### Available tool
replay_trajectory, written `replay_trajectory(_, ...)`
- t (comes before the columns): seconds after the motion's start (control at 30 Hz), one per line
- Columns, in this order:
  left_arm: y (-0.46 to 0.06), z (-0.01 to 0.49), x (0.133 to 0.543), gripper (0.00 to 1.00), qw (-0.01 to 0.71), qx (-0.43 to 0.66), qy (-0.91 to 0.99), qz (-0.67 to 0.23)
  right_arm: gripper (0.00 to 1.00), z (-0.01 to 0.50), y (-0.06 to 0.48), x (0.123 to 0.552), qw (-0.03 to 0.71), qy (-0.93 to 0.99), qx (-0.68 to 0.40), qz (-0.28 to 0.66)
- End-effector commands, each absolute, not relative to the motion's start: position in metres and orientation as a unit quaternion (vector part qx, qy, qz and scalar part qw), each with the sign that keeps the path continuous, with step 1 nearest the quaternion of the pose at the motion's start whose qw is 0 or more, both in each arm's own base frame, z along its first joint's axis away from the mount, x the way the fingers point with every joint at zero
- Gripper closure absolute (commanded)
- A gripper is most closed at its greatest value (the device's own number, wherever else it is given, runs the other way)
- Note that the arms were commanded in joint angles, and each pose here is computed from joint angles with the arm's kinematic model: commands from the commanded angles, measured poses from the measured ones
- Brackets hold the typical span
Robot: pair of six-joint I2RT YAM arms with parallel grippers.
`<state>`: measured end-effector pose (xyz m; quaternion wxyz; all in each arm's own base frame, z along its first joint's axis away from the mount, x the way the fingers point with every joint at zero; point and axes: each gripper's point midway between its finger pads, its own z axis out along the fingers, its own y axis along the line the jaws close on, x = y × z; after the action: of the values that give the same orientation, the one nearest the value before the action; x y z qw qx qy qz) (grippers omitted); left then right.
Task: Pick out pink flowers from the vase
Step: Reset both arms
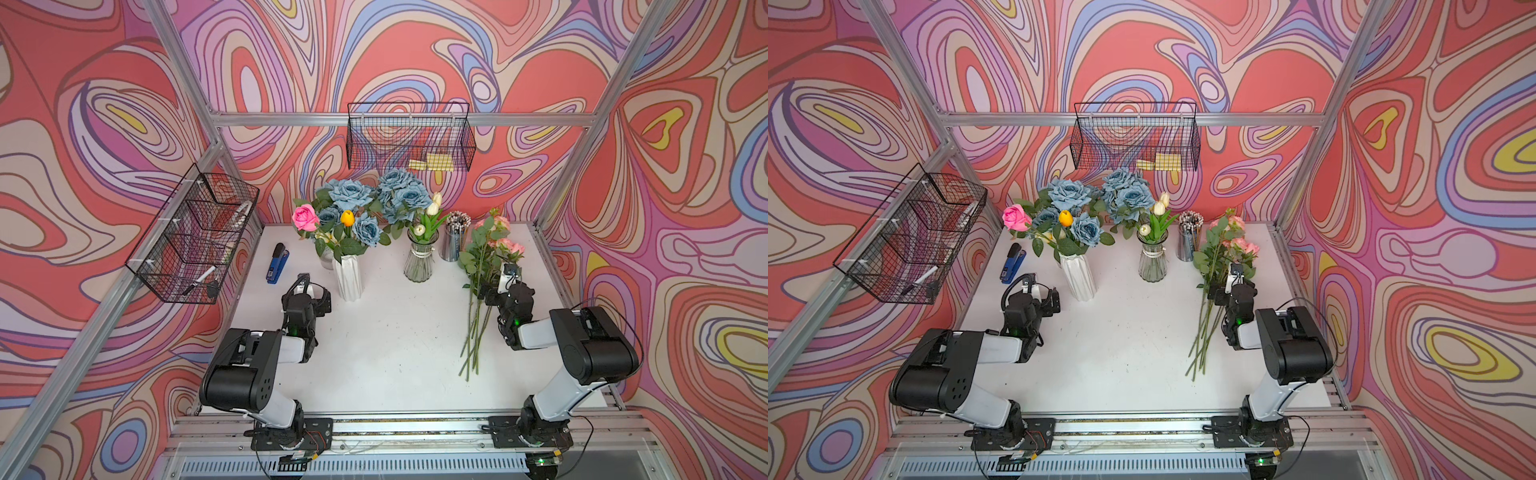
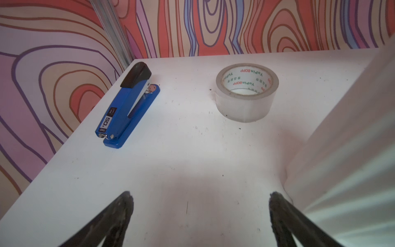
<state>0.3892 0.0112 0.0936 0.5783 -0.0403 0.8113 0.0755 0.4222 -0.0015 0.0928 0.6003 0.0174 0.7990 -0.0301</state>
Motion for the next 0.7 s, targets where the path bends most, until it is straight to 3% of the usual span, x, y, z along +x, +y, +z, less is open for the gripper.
replay_trajectory(0.0,0.0166,0.0919,0.3898,0.0,0.574,-0.048,0.813,0.085,0.02,0.094,-0.0116,0.4273,0.601,0.798,0.041,-0.039)
replay_trajectory(0.67,0.0165,0.0921,0.389,0.0,0.575,-0.047,0.812,0.085,0.02,0.0943,-0.0122,0.427,0.601,0.797,0.041,-0.04)
